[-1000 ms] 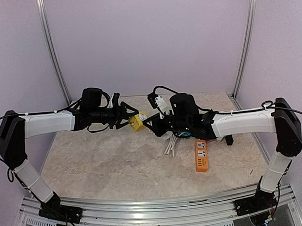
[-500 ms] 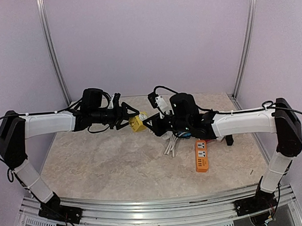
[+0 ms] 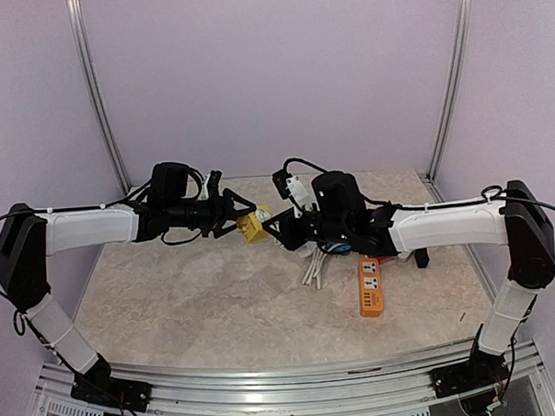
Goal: Pull the plug off the socket
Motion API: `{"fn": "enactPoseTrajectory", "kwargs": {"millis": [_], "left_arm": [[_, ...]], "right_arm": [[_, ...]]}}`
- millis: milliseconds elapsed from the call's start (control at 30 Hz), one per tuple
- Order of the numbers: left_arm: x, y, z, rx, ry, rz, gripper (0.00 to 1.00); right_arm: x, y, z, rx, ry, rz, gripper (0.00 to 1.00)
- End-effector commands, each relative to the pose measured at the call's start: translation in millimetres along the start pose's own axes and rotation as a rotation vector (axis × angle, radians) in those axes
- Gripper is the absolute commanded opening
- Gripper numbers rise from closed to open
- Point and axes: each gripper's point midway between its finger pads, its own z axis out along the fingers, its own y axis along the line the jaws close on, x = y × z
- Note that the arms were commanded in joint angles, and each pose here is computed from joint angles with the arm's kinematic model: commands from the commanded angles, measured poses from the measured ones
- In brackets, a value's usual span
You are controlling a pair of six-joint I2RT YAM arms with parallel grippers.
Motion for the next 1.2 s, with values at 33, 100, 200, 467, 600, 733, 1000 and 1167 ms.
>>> {"fn": "enactPoseTrajectory", "kwargs": {"millis": [33,100,200,467,600,733,1000,1167], "left_arm": [[8.8,-16.5,-1.7,0.057,0.016,0.094,0.36],[8.9,-17.9,-3.9,0.059,0.011,0.106,0.34],[9.9,-17.9,-4.9,0.059,0.012,0.112,0.33],[10.9,-16.7,-6.8,0.052,0.004,0.119,0.32],[9.9,-14.4,-6.9,0.042,0.001,0.104,0.31],[7.8,-8.7,-8.1,0.048,-0.001,0.055,0.30],[5.5,0.7,-9.4,0.070,-0.004,-0.001,0.29],[5.9,3.5,-9.4,0.079,-0.002,-0.014,0.29]], "right_arm": [[-41.3,16.8,-15.5,-0.108,-0.134,0.086,0.00],[-42.9,15.4,-18.2,-0.139,-0.146,0.121,0.00],[-45.8,14.0,-22.1,-0.187,-0.166,0.171,0.00],[-47.7,6.7,-25.7,-0.225,-0.190,0.211,0.00],[-43.2,8.4,-22.1,-0.204,-0.179,0.178,0.00],[-32.3,11.8,-13.2,-0.106,-0.136,0.059,0.00],[-31.8,24.4,-8.7,0.018,-0.124,-0.090,0.00],[-28.3,22.8,-7.6,0.049,-0.108,-0.092,0.00]]}}
